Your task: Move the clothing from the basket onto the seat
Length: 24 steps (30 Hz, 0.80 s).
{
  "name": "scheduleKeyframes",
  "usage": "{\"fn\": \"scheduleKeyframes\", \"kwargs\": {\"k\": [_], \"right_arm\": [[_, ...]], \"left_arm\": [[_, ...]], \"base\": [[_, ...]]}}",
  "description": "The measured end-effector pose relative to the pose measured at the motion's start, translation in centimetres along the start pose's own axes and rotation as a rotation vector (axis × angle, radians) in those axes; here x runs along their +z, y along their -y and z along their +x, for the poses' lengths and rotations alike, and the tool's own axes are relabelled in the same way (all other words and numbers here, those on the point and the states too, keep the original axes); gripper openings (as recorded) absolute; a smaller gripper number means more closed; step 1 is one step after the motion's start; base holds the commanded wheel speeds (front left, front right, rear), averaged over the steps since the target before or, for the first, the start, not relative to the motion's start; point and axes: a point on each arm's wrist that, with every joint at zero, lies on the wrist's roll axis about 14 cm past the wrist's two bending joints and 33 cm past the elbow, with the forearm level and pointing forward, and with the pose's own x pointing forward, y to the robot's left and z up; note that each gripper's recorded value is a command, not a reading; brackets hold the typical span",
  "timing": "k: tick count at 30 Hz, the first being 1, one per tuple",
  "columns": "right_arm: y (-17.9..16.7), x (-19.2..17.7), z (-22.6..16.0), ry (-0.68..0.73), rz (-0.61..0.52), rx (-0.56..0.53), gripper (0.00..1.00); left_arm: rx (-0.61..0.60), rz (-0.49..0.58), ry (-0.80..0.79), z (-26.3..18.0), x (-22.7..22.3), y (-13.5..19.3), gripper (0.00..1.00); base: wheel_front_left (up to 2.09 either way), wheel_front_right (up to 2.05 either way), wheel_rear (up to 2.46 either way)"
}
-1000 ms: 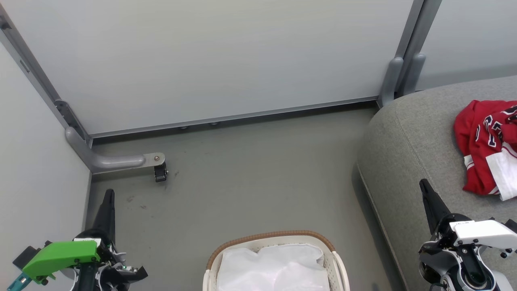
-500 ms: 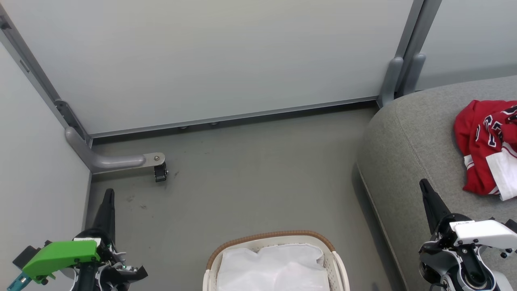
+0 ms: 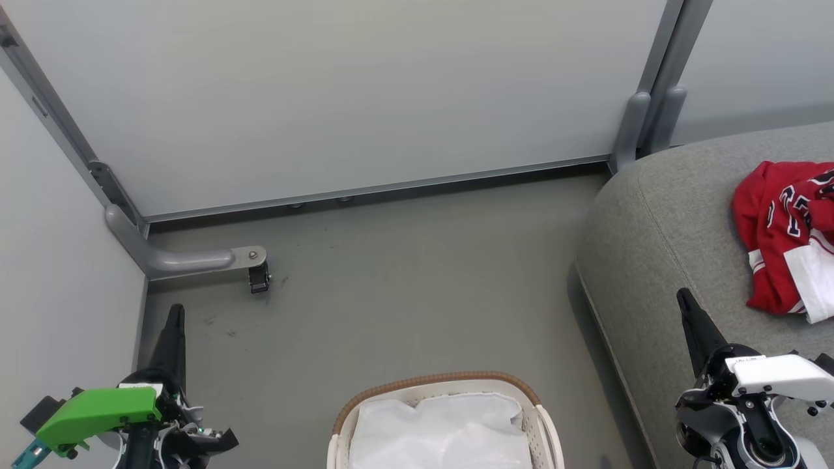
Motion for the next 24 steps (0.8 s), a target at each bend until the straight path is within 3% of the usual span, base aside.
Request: {"fn": "scheduleKeyframes", "kwargs": {"k": [24], "right_arm": [[-0.01, 0.00, 0.00, 0.000, 0.000, 0.000, 0.00]], "left_arm": [[0.000, 0.000, 0.000, 0.00, 0.00, 0.01, 0.00]], "base": [[0.00, 0.00, 0.00]]}}
